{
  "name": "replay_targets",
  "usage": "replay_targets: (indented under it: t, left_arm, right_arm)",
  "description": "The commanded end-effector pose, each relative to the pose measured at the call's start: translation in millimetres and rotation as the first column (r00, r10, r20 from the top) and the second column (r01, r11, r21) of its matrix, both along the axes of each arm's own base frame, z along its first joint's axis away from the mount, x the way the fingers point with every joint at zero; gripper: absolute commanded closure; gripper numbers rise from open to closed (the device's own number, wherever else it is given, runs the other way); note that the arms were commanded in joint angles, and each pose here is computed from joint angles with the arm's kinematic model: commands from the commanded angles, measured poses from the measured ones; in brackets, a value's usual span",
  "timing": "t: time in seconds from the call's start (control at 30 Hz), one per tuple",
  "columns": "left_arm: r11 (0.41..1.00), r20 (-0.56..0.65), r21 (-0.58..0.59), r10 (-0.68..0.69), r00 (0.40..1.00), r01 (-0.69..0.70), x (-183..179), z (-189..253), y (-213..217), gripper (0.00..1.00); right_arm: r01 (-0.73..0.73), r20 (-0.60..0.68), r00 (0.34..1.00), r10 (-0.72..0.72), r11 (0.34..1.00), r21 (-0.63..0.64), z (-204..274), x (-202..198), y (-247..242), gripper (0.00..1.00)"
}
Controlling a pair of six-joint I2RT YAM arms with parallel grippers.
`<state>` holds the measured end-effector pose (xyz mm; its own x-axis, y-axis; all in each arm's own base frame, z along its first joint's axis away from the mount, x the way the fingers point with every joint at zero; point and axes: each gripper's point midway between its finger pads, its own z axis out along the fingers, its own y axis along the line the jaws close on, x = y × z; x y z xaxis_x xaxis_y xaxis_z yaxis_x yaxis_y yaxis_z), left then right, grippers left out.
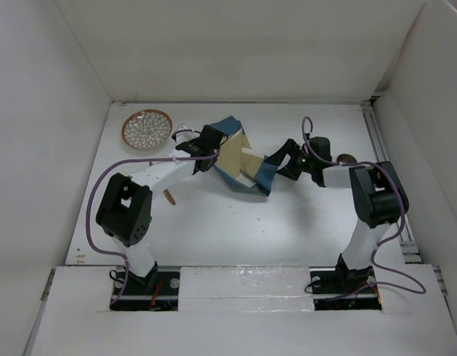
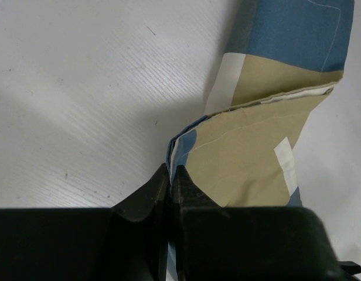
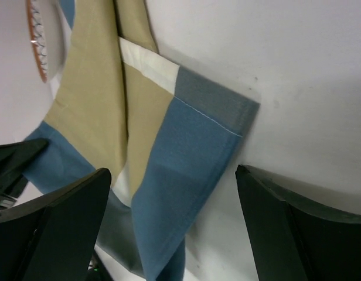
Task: Set the dinner table for one person
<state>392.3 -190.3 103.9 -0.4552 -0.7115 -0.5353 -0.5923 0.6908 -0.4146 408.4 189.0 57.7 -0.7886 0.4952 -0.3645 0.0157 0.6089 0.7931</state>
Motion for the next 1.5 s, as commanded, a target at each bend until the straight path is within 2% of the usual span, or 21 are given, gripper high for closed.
replay_targets:
  t: [0.0, 0.17, 0.27, 0.3, 0.37, 0.4, 0.43, 0.47, 0.6, 0.63, 0.73, 0.77, 0.83, 0.9, 0.97, 1.0, 1.07, 1.1, 1.17, 1.27, 1.47]
  left_arm:
    - [1.0, 0.019, 0.01, 0.01, 1.0, -0.01, -3, 10, 6, 1.0]
    - [1.0, 0.035, 0.0, 0.01, 0.999, -0.01, -4, 16, 6, 1.0]
    - [1.0, 0.05, -0.01, 0.011, 0.999, -0.01, -2, 21, 5, 1.0]
    - [1.0, 0.05, -0.01, 0.011, 0.999, -0.01, -2, 21, 5, 1.0]
    - [1.0, 0.05, -0.01, 0.011, 0.999, -0.01, -2, 21, 5, 1.0]
    - [1.0, 0.049, -0.004, 0.004, 0.999, -0.004, -3, 21, 5, 1.0]
    - [1.0, 0.049, -0.004, 0.004, 0.999, -0.004, -3, 21, 5, 1.0]
    - [1.0, 0.049, -0.004, 0.004, 0.999, -0.004, -3, 21, 5, 1.0]
    - [1.0, 0.096, -0.011, -0.009, 0.995, 0.01, 3, 49, 7, 1.0]
    - [1.0, 0.105, -0.004, -0.013, 0.994, 0.014, 7, 57, 9, 1.0]
    - [1.0, 0.186, -0.004, -0.028, 0.982, 0.03, 17, 123, 18, 1.0]
    - [0.999, 0.19, 0.021, -0.029, 0.981, 0.025, 14, 139, 24, 1.0]
    - [1.0, 0.309, 0.02, -0.004, 0.951, -0.003, 17, 211, 38, 1.0]
    - [0.999, 0.371, -0.003, 0.031, 0.928, -0.032, 10, 261, 56, 1.0]
    - [0.998, 0.421, -0.022, 0.059, 0.905, -0.055, -3, 294, 76, 1.0]
    - [0.997, 0.438, -0.032, 0.071, 0.896, -0.064, -7, 302, 82, 1.0]
    - [0.996, 0.469, -0.057, 0.09, 0.879, -0.071, -26, 318, 97, 1.0]
    - [0.994, 0.473, -0.071, 0.108, 0.874, -0.084, -31, 319, 102, 1.0]
    - [0.993, 0.467, -0.078, 0.115, 0.877, -0.089, -41, 311, 107, 1.0]
    - [0.991, 0.516, -0.127, 0.102, 0.851, -0.042, -60, 318, 107, 1.0]
    - [0.986, 0.511, -0.161, 0.043, 0.859, 0.047, -77, 301, 96, 1.0]
  right_arm:
    - [0.062, -0.043, 0.997, -0.061, 0.998, 0.021, -17, 6, 2, 0.06]
    - [0.096, -0.081, 0.992, -0.093, 0.995, 0.032, -29, 15, 2, 0.12]
    - [0.134, -0.082, 0.988, -0.132, 0.991, 0.02, -31, 22, -5, 0.23]
    - [0.135, -0.095, 0.987, -0.133, 0.991, 0.016, -37, 21, -5, 0.34]
    - [0.125, -0.095, 0.988, -0.122, 0.992, 0.023, -37, 23, -3, 0.51]
    - [0.117, -0.081, 0.99, -0.114, 0.993, 0.033, -34, 24, -2, 0.64]
    - [0.122, -0.087, 0.989, -0.118, 0.992, 0.039, -33, 24, -2, 0.91]
    - [0.122, -0.087, 0.989, -0.118, 0.992, 0.039, -33, 24, -2, 1.0]
    - [0.144, -0.002, 0.99, -0.144, 0.989, 0.023, -1, 26, -11, 1.0]
    - [0.146, 0.059, 0.987, -0.148, 0.989, 0.031, 28, 26, -13, 1.0]
    - [0.159, 0.146, 0.977, -0.157, 0.987, -0.001, 75, 24, -26, 1.0]
    - [0.147, 0.259, 0.955, -0.144, 0.989, 0.006, 126, 22, -28, 1.0]
    - [0.193, 0.302, 0.936, -0.178, 0.981, -0.02, 161, 14, -41, 1.0]
    - [0.235, 0.434, 0.877, -0.207, 0.972, -0.013, 232, 0, -54, 1.0]
    - [0.29, 0.42, 0.872, -0.251, 0.957, -0.03, 250, -16, -68, 1.0]
    - [0.306, 0.467, 0.843, -0.267, 0.952, -0.007, 282, -27, -76, 1.0]
    - [0.351, 0.45, 0.84, -0.304, 0.936, -0.022, 291, -42, -88, 1.0]
    - [0.363, 0.494, 0.813, -0.31, 0.932, -0.013, 314, -55, -92, 1.0]
    - [0.397, 0.499, 0.798, -0.338, 0.918, -0.014, 322, -71, -102, 1.0]
    - [0.396, 0.577, 0.745, -0.335, 0.918, 0.022, 357, -99, -104, 1.0]
    - [0.385, 0.604, 0.732, -0.315, 0.923, 0.014, 366, -124, -105, 1.0]
